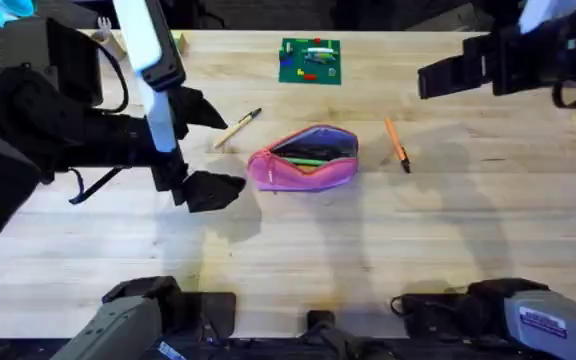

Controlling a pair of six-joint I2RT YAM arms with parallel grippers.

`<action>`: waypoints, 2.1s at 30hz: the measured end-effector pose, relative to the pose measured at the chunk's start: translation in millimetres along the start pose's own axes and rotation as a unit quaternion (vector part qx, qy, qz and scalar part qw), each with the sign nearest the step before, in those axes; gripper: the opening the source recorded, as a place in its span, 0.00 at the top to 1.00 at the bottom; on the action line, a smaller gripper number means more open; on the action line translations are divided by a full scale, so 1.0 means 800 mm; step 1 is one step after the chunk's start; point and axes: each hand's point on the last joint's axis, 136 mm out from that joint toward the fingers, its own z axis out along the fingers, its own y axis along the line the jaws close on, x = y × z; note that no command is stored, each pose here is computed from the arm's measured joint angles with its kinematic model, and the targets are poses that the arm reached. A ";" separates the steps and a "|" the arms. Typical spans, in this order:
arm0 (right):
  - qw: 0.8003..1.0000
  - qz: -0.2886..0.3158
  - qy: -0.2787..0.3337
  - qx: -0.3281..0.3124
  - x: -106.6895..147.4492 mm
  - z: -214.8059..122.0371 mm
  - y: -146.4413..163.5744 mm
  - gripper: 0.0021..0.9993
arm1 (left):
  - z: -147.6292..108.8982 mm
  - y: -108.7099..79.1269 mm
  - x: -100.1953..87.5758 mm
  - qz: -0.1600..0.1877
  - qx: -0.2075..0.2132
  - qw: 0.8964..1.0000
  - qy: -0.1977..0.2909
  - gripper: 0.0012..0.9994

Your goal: Unzip the bag, pick up the pens from the table one at a time and place them inside, then zip the bag closed.

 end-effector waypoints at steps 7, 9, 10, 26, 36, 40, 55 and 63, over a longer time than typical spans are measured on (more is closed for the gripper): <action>0.999 0.007 0.038 0.002 0.007 0.030 -0.006 0.00 | 0.000 0.000 0.000 0.000 0.000 1.000 0.000 0.01; 0.999 0.014 0.044 0.002 0.008 0.038 -0.007 0.00 | 0.000 0.000 0.000 0.000 0.000 1.000 0.000 0.01; 0.999 0.017 0.045 0.002 0.008 0.042 -0.008 0.00 | 0.000 0.000 0.000 0.000 0.000 1.000 0.000 0.01; 0.992 0.043 0.118 0.001 0.066 0.142 -0.017 0.00 | 0.000 0.000 0.000 0.000 0.000 1.000 0.000 0.01; 0.988 0.066 0.136 0.020 0.071 0.185 -0.030 0.00 | 0.000 0.000 0.000 0.000 0.000 1.000 0.000 0.01; 0.989 0.069 0.132 0.024 0.068 0.196 -0.033 0.00 | 0.000 0.000 0.000 0.000 0.000 1.000 0.000 0.01; 0.986 0.061 0.150 0.027 0.077 0.234 -0.029 0.00 | 0.000 0.000 0.000 0.000 0.000 1.000 0.000 0.01; 0.985 0.041 0.162 0.036 0.084 0.254 -0.018 0.00 | 0.000 0.000 0.000 0.000 0.000 1.000 0.000 0.01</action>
